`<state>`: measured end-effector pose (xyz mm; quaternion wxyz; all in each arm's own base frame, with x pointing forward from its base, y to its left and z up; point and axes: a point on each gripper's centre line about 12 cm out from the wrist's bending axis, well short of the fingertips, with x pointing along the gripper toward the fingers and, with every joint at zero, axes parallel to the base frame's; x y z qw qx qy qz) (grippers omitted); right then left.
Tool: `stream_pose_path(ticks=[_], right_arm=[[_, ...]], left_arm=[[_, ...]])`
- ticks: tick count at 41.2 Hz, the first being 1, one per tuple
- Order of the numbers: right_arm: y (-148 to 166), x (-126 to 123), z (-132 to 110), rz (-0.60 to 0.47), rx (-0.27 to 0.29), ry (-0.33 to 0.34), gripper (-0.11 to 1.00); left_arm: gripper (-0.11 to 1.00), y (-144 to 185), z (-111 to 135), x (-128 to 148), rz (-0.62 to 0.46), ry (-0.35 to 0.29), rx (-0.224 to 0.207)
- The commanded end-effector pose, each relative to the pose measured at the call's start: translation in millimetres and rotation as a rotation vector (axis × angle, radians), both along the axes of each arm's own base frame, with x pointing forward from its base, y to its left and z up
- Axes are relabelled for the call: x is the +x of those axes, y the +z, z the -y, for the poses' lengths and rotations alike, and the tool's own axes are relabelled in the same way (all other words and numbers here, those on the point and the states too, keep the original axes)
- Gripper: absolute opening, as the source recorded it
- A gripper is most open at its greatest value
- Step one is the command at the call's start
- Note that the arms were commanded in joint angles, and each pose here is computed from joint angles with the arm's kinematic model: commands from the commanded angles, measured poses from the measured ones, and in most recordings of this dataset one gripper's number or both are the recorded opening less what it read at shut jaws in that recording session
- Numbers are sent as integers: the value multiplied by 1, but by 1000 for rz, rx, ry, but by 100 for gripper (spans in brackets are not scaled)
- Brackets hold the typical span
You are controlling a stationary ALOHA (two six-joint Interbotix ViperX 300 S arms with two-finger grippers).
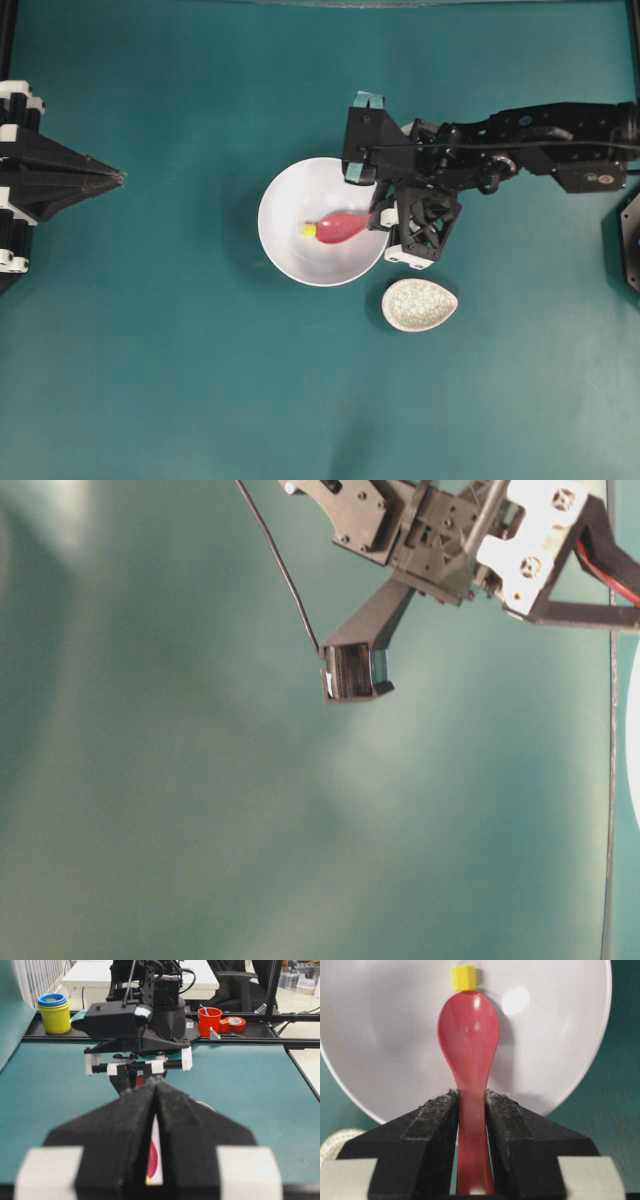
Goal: Scoop the yellow hexagonal prism block from the bowl with a spoon using the right arm.
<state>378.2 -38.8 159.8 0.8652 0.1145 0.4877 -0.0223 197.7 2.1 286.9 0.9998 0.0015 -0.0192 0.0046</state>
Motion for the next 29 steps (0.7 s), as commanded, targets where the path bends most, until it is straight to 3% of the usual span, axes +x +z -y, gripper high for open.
stream_pose_path(ticks=[1, 29], right_arm=[[15, 10, 2, 58, -16, 1, 24], [25, 25, 9, 176, -62, -27, 24]], left_arm=[[0, 11, 0, 2, 28, -1, 2], [0, 11, 0, 2, 25, 1, 2]])
